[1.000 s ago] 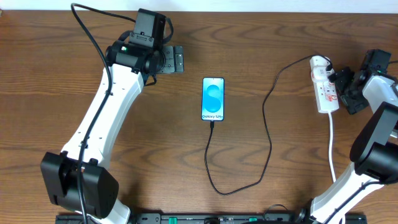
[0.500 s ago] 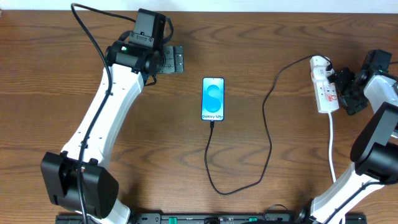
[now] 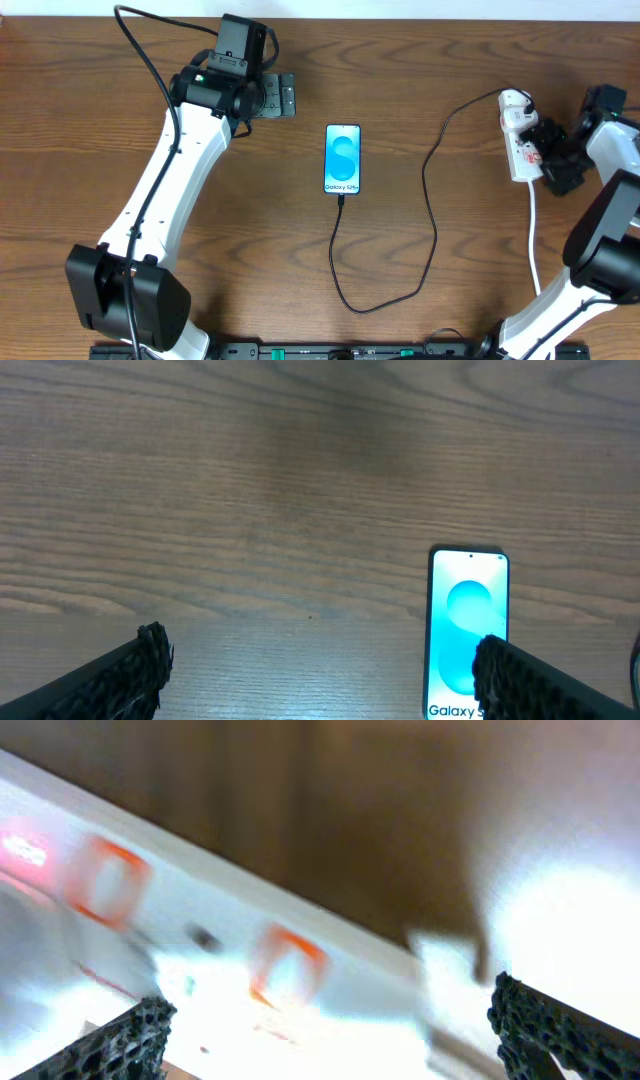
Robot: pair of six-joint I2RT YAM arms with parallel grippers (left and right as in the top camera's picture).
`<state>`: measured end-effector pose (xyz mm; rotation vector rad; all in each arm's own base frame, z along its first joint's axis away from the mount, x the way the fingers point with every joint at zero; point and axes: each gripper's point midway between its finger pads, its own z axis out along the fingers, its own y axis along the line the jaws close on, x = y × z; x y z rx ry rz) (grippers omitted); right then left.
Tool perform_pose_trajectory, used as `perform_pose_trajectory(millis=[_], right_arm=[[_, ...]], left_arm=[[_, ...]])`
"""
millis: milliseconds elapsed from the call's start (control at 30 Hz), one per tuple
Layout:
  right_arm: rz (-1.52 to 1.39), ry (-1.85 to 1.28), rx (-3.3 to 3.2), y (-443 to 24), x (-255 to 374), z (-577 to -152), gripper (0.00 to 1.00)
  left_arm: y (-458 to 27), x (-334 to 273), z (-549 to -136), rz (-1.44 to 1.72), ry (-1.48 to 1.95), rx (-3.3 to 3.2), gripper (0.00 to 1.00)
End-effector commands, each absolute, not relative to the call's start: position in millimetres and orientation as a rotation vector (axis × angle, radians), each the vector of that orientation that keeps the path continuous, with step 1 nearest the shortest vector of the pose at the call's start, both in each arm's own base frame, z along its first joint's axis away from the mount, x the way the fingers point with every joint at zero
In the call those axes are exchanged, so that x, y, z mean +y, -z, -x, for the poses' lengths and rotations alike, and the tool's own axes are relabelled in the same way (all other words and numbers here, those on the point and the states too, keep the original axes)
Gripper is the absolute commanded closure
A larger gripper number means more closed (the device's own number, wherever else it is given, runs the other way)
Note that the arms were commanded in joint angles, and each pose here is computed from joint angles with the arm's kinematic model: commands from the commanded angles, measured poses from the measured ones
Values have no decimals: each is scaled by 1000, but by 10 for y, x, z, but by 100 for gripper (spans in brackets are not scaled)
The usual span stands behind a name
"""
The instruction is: Plug charger to phone and switch on socket
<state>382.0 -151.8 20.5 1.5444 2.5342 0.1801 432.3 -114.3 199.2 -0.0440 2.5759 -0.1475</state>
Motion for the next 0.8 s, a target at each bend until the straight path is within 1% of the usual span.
perform_pose_trajectory(millis=[0, 133, 267, 400, 633, 767], right_arm=[[-1546, -73, 2444, -653, -1703, -3671, 1], [-1546, -16, 2411, -1035, -1712, -3456, 1], [-1531, -11, 2425, -1364, -1568, -3192, 1], [-1483, -13, 2436, -1597, -1366, -2939, 1], [-1184, -58, 2444, -1855, -847, -2518, 1], [-1082, -84, 2444, -1859, -602, -2234, 1]], left_arm=[[-1976, -1122, -4335, 38, 127, 2577, 2], [-1976, -1120, -4336, 38, 126, 2577, 2], [-1976, -1120, -4336, 38, 126, 2577, 2], [-1976, -1122, -4335, 38, 127, 2577, 2], [-1976, -1122, -4335, 38, 127, 2577, 2], [-1976, -1122, -4335, 38, 127, 2577, 2]])
